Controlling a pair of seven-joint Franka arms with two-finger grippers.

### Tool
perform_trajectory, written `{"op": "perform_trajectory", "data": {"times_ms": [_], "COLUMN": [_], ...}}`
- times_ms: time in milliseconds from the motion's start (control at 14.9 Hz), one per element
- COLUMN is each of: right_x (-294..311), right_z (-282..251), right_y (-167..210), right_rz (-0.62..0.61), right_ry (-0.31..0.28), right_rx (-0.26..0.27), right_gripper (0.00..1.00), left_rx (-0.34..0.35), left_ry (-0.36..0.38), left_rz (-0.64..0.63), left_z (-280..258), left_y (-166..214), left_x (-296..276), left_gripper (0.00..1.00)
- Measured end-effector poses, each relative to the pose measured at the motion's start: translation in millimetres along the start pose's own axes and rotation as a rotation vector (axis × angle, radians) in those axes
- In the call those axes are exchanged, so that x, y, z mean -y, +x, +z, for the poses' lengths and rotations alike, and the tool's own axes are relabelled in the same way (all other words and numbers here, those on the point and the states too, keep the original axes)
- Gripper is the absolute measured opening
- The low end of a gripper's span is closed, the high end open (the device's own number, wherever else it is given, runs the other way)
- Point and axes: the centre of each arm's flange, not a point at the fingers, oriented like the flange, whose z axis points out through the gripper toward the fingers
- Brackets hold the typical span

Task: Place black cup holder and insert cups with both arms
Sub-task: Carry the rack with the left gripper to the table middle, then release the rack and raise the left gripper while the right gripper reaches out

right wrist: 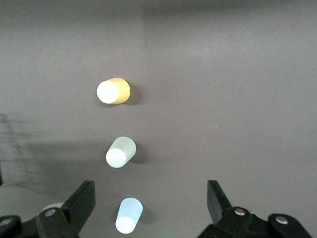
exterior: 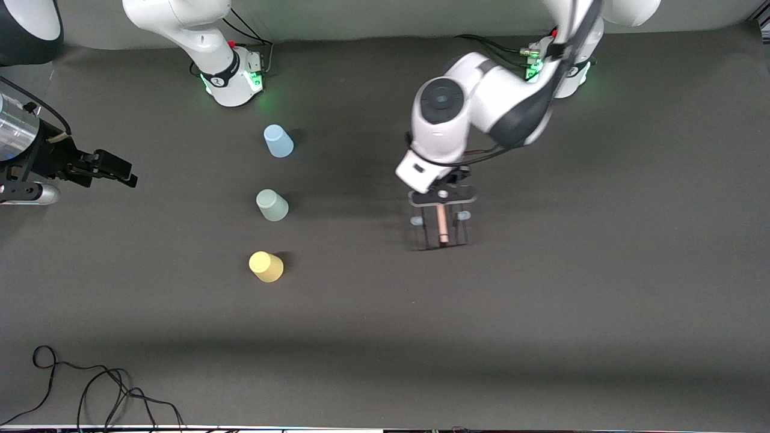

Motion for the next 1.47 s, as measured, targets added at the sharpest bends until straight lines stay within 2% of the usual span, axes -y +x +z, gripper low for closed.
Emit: {"op": "perform_trajectory", "data": {"times_ms": [268, 536, 670, 1005, 1475], "right_x": [0, 0, 0, 0, 0], "right_z": [0, 0, 1, 1, 1], "right_y": [0, 0, 0, 0, 0], "right_rz": [0.000, 0.000, 0.000, 0.000, 0.000], "right_ry": [0.000, 0.000, 0.000, 0.000, 0.000], "right_rx": [0.001, 0.001, 0.001, 0.001, 0.002], "right_gripper": [1.00, 1.00, 1.00, 1.00, 1.00], "left_rx": [-0.026, -0.132, -0.157, -0.174, -0.170], "left_ry": [-0.025, -0.045, -0.058, -0.078, -0.068], "left_rz": [-0.012, -0.002, 0.013, 0.017, 0.015], "left_z": [6, 4, 12, 22, 32], "left_y": [-2, -19, -27, -25, -22], "left_x": [-13, -42, -55, -61, -61], "left_gripper": [0.15, 0.15, 0.15, 0.15, 0.15]}}
